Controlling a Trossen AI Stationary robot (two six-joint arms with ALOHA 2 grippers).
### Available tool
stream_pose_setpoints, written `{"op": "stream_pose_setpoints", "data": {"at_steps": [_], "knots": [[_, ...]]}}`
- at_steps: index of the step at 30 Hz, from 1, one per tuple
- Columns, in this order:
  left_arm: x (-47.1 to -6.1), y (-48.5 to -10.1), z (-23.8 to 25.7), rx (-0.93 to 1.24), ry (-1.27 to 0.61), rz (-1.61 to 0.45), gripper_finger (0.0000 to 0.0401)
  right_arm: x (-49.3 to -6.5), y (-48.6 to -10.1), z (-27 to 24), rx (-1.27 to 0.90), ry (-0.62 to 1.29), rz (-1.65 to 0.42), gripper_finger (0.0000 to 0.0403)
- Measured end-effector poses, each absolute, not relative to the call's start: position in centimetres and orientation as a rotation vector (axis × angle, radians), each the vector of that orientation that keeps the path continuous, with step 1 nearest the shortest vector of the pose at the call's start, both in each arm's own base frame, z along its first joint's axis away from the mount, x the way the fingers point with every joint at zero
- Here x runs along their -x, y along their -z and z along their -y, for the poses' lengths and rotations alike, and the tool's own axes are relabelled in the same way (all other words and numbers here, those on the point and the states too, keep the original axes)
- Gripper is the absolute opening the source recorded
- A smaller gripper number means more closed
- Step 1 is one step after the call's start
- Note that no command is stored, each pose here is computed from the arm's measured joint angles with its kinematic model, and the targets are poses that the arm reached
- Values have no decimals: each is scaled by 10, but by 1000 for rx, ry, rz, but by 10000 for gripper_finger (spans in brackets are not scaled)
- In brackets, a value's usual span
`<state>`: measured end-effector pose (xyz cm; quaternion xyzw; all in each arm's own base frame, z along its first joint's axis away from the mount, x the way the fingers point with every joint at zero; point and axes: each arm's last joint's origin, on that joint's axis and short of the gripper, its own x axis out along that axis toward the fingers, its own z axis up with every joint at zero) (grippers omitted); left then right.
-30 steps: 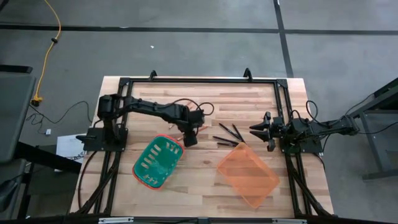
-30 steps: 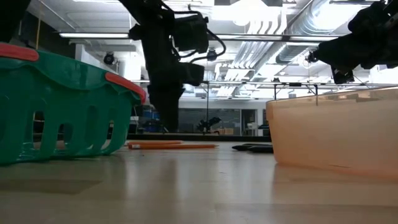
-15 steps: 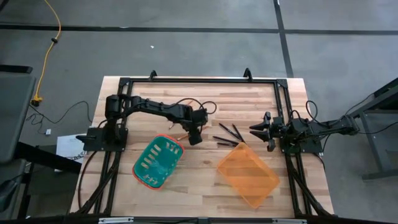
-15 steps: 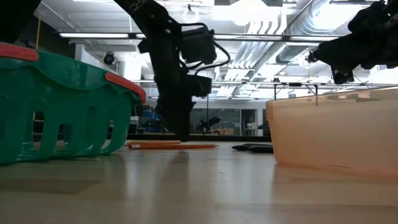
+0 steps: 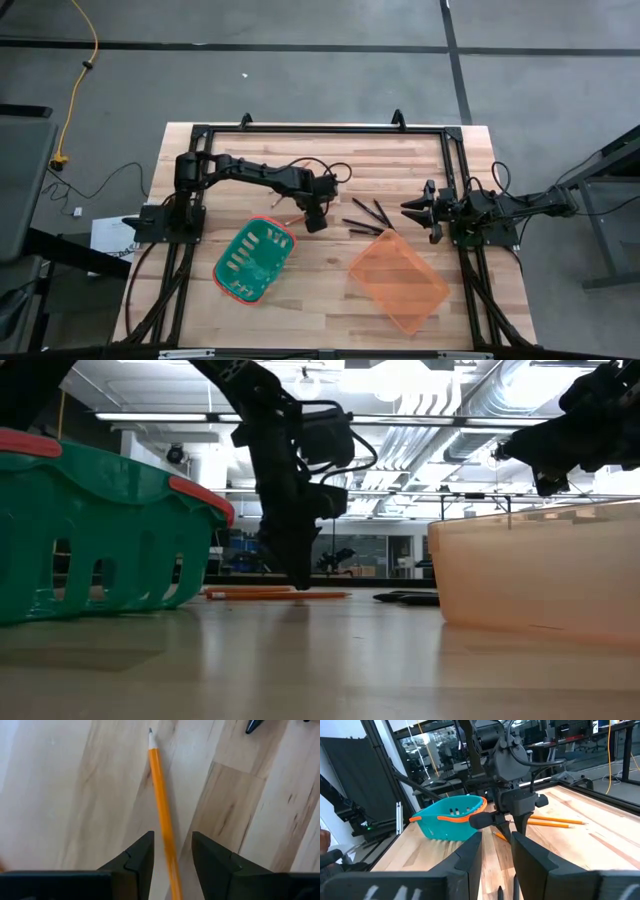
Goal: Sort pens & pencils
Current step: Put the orange pencil into the blue basket
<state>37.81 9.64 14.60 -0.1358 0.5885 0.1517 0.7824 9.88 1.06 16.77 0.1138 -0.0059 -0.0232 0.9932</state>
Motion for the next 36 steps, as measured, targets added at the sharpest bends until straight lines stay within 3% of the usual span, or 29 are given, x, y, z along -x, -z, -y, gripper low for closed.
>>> {"op": "stream_pose_setpoints", "data": {"at_steps": [13, 22, 27, 32, 36], "knots": [[-378, -134, -97, 266, -348, -1322, 114, -99, -168, -11, -228, 47, 12, 96], [-377, -133, -97, 242, -333, -1342, 10, -99, -168, -11, -228, 47, 11, 96], [-377, -132, -97, 231, -325, -1334, 30, -99, -168, -11, -228, 46, 11, 96], [-378, -136, -97, 218, -314, -1334, 7, -99, -168, -11, -228, 47, 11, 96], [-384, -148, -98, 215, -294, -1352, 14, -99, -168, -11, -228, 47, 11, 96]]}}
